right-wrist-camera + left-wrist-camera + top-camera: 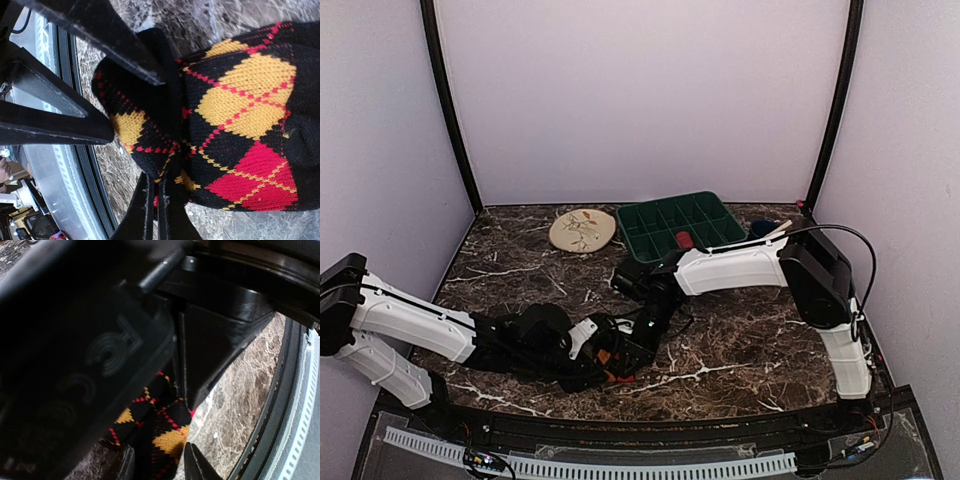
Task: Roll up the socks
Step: Roll the sock at the center of the board.
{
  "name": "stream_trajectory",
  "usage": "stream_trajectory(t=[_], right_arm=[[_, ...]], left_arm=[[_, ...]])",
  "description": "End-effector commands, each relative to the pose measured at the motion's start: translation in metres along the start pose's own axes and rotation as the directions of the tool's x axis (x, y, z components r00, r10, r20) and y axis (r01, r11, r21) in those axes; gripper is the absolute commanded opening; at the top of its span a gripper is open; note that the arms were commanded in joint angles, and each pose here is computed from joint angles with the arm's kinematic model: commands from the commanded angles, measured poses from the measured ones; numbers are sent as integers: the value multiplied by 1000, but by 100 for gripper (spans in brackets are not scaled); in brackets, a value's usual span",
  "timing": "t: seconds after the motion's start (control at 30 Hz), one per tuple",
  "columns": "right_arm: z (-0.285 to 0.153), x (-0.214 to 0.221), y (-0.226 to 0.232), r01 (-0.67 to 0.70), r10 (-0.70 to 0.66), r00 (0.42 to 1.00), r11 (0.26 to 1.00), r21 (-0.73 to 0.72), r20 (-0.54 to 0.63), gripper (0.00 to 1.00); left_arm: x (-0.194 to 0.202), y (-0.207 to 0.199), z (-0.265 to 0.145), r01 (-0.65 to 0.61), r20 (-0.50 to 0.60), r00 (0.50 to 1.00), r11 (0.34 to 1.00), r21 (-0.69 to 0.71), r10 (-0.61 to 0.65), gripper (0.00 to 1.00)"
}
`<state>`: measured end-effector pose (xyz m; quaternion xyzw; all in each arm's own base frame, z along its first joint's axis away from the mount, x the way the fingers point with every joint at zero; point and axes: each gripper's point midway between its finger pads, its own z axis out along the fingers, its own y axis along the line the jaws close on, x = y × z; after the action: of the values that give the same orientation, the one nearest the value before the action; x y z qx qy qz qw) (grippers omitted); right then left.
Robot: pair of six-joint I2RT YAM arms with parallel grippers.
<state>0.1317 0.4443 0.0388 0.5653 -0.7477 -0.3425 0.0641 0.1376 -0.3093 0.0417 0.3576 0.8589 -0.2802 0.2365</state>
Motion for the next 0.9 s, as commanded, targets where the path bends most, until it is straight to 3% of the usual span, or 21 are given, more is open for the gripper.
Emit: stream_trajectory(t=[0.0,0.4,0.73,0.87], right_arm=[[-4,-7,4,15,-14,1000,999,-40,22,0],[-6,-11,1,1,1,999,998,-69,37,0],[-8,-13,-1,-8,12,998,997,-74,54,0],[-10,-12,-2,-17,22,997,997,-72,70,0]], left_arm=[[4,6,5,-19,-44,999,999,-50,17,36],[14,1,15,-55,-98,994,998,-27,52,35],[25,-14,22,-67,-153,985,995,70,77,0],[25,-17,19,-53,-148,987,995,86,65,0]])
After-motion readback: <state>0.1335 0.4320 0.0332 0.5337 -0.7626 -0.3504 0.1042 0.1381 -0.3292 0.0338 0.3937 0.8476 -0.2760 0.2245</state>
